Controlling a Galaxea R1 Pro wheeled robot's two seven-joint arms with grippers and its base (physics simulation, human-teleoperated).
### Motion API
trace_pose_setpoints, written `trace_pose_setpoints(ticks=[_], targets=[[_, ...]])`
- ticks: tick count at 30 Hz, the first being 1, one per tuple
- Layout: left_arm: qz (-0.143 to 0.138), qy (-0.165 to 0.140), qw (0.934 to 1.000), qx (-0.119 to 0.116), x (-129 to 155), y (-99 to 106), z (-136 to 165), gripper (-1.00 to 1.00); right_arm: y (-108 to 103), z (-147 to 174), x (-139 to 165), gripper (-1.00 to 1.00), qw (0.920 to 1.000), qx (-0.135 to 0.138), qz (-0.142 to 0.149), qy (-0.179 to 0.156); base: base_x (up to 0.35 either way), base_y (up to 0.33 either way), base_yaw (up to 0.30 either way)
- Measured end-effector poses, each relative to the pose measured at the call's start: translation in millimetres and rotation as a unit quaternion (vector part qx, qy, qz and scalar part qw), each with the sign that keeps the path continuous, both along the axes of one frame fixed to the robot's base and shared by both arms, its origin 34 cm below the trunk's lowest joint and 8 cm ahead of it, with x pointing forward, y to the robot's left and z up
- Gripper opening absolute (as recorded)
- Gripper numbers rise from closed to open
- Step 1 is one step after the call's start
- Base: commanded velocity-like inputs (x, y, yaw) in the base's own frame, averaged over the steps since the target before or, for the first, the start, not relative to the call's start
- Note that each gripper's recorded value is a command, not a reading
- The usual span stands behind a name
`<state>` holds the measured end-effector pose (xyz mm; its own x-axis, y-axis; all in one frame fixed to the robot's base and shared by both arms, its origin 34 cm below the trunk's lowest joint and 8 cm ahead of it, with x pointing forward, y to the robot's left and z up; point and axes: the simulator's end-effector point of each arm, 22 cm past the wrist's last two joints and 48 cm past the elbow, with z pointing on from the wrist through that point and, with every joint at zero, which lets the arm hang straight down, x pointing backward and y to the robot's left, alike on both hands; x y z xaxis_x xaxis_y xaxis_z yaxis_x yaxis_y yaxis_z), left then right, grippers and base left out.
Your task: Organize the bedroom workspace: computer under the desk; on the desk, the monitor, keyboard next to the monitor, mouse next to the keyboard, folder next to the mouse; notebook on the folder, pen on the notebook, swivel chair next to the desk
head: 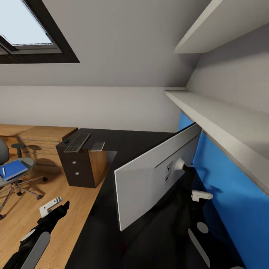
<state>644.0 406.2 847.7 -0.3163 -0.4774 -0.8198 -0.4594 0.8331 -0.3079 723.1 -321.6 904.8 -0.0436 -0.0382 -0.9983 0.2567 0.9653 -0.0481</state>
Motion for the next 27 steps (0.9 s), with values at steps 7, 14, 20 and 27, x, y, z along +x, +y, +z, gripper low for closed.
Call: trace_pose_setpoints(ticks=[7, 14, 20, 27], targets=[[0.0, 0.0, 1.0, 0.0, 0.1, 0.2, -0.1, 1.0, 0.4, -0.7, 0.0, 1.0, 1.0, 0.0, 0.0, 0.001, -0.3, 0.062, 0.0], [0.0, 0.0, 1.0, 0.0, 0.1, 0.1, -0.1, 1.0, 0.2, -0.9, 0.0, 1.0, 1.0, -0.001, 0.0, 0.001, -0.323, 0.081, 0.0], [0.0, 0.0, 1.0, 0.0, 0.1, 0.2, -0.1, 1.0, 1.0, -1.1, 0.0, 1.0, 1.0, 0.0, 0.001, 0.001, -0.325, 0.121, 0.0], [0.0, 0.0, 1.0, 0.0, 0.1, -0.2, -0.3, 1.0, 1.7, 6.4, 1.4, 1.0, 1.0, 0.002, -0.001, -0.007, -0.313, 0.166, 0.0]])
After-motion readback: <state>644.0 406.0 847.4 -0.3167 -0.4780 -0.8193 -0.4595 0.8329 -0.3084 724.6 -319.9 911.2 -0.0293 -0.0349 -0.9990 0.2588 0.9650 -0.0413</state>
